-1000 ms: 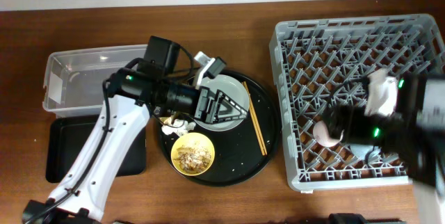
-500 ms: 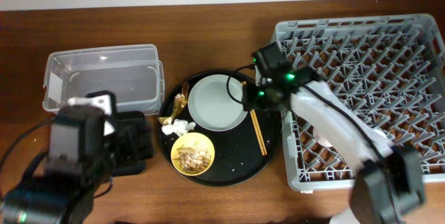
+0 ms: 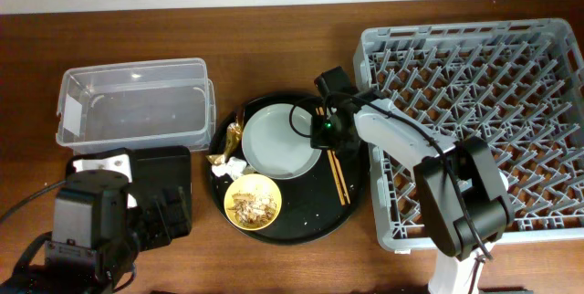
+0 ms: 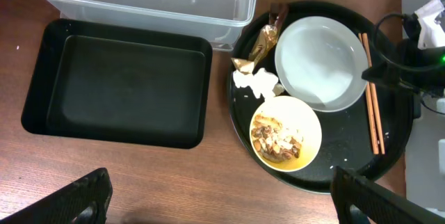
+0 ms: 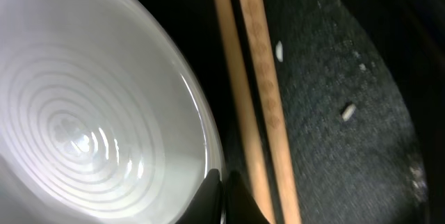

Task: Sort waste into correct bins and load items into the dishwasher rack
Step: 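Retract the left arm to rest and move the right gripper to the white plate, then grip the white plate's rim with the right gripper and lift it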

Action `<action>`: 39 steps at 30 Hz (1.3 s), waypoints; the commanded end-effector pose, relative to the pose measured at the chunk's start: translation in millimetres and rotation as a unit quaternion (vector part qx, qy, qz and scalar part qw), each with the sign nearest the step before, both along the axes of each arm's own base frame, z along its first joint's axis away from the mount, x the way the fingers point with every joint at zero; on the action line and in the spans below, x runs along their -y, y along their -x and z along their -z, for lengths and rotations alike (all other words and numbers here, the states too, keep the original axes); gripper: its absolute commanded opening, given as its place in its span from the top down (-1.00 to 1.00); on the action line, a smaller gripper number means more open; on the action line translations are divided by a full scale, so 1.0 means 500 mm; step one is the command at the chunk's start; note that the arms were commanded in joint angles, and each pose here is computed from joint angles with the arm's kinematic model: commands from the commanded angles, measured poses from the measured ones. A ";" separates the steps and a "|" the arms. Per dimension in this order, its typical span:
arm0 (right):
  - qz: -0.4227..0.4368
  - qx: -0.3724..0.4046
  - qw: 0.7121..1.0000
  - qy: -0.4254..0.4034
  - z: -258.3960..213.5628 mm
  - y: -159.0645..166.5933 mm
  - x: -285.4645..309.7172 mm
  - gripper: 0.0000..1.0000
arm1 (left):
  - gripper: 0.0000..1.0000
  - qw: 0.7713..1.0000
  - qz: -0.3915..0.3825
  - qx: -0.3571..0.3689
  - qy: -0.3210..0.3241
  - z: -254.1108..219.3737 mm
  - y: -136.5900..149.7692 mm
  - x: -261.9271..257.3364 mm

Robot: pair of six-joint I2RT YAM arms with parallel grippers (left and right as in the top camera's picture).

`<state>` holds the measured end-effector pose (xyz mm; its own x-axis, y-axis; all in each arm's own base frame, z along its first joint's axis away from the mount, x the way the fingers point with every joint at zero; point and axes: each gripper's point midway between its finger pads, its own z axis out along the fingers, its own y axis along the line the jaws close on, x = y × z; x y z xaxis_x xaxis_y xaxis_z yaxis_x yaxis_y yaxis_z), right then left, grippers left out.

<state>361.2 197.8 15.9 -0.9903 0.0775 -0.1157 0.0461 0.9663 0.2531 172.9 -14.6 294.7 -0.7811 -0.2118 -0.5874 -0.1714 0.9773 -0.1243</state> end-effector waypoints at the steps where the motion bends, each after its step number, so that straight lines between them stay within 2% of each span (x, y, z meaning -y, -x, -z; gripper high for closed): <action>1: 0.015 0.031 0.999 0.023 -0.064 -0.008 0.041 0.91 | -0.99 1.000 -0.010 0.004 -0.002 -0.004 0.001 -0.007; 6: 0.012 0.140 0.989 0.034 -0.248 -0.004 0.089 0.92 | -1.00 1.000 -0.010 0.004 -0.002 -0.004 0.001 -0.007; 8: 0.041 0.205 0.975 0.075 -0.337 0.004 0.143 0.92 | -0.99 1.000 -0.010 0.004 -0.002 -0.004 0.001 -0.007; 10: 0.049 0.249 0.964 0.076 -0.401 0.017 0.162 0.92 | -0.99 1.000 -0.010 0.004 -0.002 -0.004 0.001 -0.007; 12: 0.008 0.258 0.965 0.054 -0.420 0.031 0.142 0.92 | -0.99 1.000 -0.010 0.004 -0.002 -0.004 0.001 -0.007; 14: -0.010 0.216 0.976 0.035 -0.385 0.047 0.121 0.92 | -0.99 1.000 -0.010 0.004 -0.002 -0.004 0.001 -0.007; 15: -0.007 0.174 0.984 0.030 -0.343 0.054 0.112 0.46 | -0.99 1.000 -0.010 0.004 -0.002 -0.004 0.001 -0.007; 16: 0.004 0.137 0.990 0.032 -0.306 0.058 0.108 0.18 | -0.99 1.000 -0.010 0.004 -0.002 -0.004 0.001 -0.007; 19: 0.036 0.032 0.997 0.063 -0.162 0.060 0.089 -0.14 | -1.00 1.000 -0.010 0.004 -0.002 -0.004 0.001 -0.007; 20: 0.054 0.018 0.995 0.076 -0.130 0.053 0.094 -0.15 | -0.99 1.000 -0.010 0.004 -0.002 -0.004 0.001 -0.007; 23: 0.060 0.017 0.994 0.091 -0.074 0.024 0.091 -0.07 | -0.99 1.000 -0.010 0.004 -0.002 -0.004 0.001 -0.007; 27: 0.061 -0.005 0.990 0.124 -0.024 0.027 0.107 0.23 | -0.99 1.000 -0.010 0.004 -0.002 -0.004 0.001 -0.007; 30: 0.065 -0.032 0.988 0.136 0.016 0.037 0.113 0.24 | -1.00 1.000 -0.010 0.004 -0.002 -0.004 0.001 -0.007; 31: 0.065 -0.035 0.988 0.137 0.021 0.038 0.114 0.30 | -0.99 1.000 -0.010 0.004 -0.002 -0.004 0.001 -0.007; 33: 0.064 -0.036 0.988 0.136 0.024 0.038 0.110 0.85 | -1.00 1.000 -0.010 0.004 -0.002 -0.004 0.001 -0.007; 34: 0.064 -0.035 0.988 0.135 0.023 0.038 0.110 0.91 | -0.99 1.000 -0.010 0.004 -0.002 -0.004 0.001 -0.007; 36: 0.062 -0.033 0.988 0.134 0.017 0.036 0.110 0.91 | -1.00 1.000 -0.010 0.004 -0.002 -0.004 0.001 -0.007; 39: 0.058 0.007 0.992 0.116 -0.048 0.021 0.104 0.91 | -1.00 1.000 -0.010 0.004 -0.002 -0.004 0.001 -0.007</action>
